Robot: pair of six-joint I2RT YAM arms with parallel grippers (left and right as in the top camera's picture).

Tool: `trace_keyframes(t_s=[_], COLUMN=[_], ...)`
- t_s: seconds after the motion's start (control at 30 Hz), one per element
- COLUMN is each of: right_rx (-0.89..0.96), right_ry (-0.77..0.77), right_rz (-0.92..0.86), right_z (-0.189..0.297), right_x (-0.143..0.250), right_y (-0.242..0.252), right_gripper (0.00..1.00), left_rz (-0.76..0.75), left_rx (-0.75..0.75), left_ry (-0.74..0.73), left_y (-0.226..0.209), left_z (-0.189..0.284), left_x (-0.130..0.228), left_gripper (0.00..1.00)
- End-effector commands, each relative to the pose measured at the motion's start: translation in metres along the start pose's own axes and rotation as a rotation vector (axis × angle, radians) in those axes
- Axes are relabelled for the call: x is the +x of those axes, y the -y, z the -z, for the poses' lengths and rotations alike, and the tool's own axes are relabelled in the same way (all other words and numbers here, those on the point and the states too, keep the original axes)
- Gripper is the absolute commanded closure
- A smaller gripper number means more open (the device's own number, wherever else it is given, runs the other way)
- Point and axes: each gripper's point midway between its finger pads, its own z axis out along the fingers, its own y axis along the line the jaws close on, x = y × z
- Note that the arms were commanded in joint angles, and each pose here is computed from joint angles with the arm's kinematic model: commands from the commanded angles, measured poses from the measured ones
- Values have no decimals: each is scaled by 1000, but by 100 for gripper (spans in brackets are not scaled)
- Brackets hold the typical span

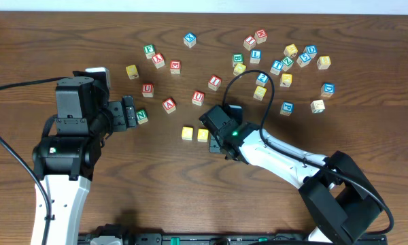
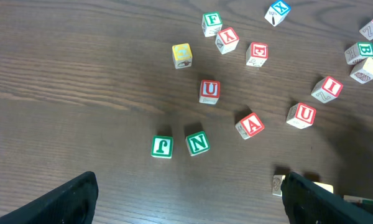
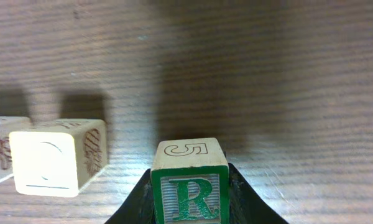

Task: Spell out CORL
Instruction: 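Lower the R block to the right of the O block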

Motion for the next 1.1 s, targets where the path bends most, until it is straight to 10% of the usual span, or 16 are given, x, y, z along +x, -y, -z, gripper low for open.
trace_keyframes(t_s=[0.0, 1.07], right_rx=[-1, -54], right_ry=[20, 84], right_rz=[53, 143], right_z=[-2, -10], right_x=[-3, -17], right_y=[-4, -20], right_gripper=[99, 99], left_rz=[-10, -10], left_rx=[0, 0], left_ry=[17, 17], left_y=[-1, -1], left_z=[4, 4], left_x=[-6, -6], left_gripper=[8, 8])
